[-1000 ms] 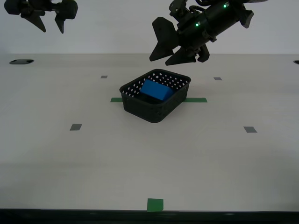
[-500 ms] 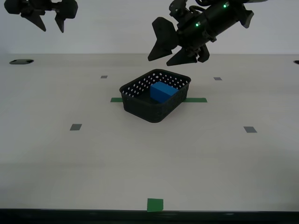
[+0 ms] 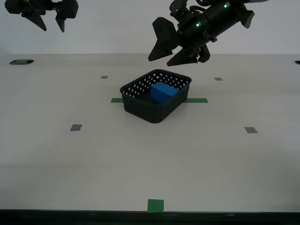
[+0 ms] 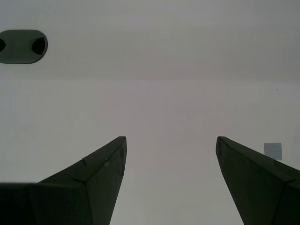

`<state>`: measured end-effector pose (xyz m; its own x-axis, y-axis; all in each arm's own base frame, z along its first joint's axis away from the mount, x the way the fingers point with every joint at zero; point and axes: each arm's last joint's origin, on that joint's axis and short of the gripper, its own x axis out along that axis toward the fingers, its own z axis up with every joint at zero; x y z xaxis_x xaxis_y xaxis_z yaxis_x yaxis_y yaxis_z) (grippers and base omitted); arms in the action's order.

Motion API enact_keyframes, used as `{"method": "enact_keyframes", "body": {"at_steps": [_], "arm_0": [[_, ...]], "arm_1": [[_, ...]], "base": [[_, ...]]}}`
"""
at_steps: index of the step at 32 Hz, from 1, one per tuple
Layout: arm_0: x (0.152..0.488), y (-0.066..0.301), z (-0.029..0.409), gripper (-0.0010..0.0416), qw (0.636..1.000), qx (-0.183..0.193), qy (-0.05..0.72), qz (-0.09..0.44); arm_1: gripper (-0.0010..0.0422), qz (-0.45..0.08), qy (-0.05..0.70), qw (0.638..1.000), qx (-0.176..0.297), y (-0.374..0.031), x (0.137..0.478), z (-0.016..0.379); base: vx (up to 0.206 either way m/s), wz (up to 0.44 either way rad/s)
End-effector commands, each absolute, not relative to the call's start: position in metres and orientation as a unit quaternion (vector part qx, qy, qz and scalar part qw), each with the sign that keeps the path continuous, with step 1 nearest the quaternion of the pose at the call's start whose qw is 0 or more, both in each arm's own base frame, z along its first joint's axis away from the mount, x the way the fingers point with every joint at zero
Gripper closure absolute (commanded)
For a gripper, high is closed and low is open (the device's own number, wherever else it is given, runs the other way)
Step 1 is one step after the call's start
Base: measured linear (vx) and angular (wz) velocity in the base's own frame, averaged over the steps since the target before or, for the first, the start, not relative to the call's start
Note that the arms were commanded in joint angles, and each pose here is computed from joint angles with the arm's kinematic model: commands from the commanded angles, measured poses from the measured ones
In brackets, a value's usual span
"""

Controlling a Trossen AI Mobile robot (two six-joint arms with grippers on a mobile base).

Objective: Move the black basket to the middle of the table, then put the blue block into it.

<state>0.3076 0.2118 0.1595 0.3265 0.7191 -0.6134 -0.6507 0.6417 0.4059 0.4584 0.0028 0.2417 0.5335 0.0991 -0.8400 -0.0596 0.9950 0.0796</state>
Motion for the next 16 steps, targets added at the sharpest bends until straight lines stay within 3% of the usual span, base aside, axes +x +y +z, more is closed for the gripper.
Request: {"method": "enact_keyframes", "body": {"at_steps": [1, 16], "arm_0": [[0.3077, 0.2121, 0.1599, 0.0055, 0.814, 0.043, 0.398, 0.422], [0.3077, 0.2121, 0.1599, 0.0055, 0.814, 0.043, 0.398, 0.422]], "arm_1": [[0.0153, 0.044, 0.48, 0.876, 0.021, 0.0026, 0.4587, 0.242], [0.0153, 0.044, 0.479, 0.877, 0.021, 0.0026, 0.4589, 0.2422]], "base": [[0.0, 0.0], [0.0, 0.0]]}}
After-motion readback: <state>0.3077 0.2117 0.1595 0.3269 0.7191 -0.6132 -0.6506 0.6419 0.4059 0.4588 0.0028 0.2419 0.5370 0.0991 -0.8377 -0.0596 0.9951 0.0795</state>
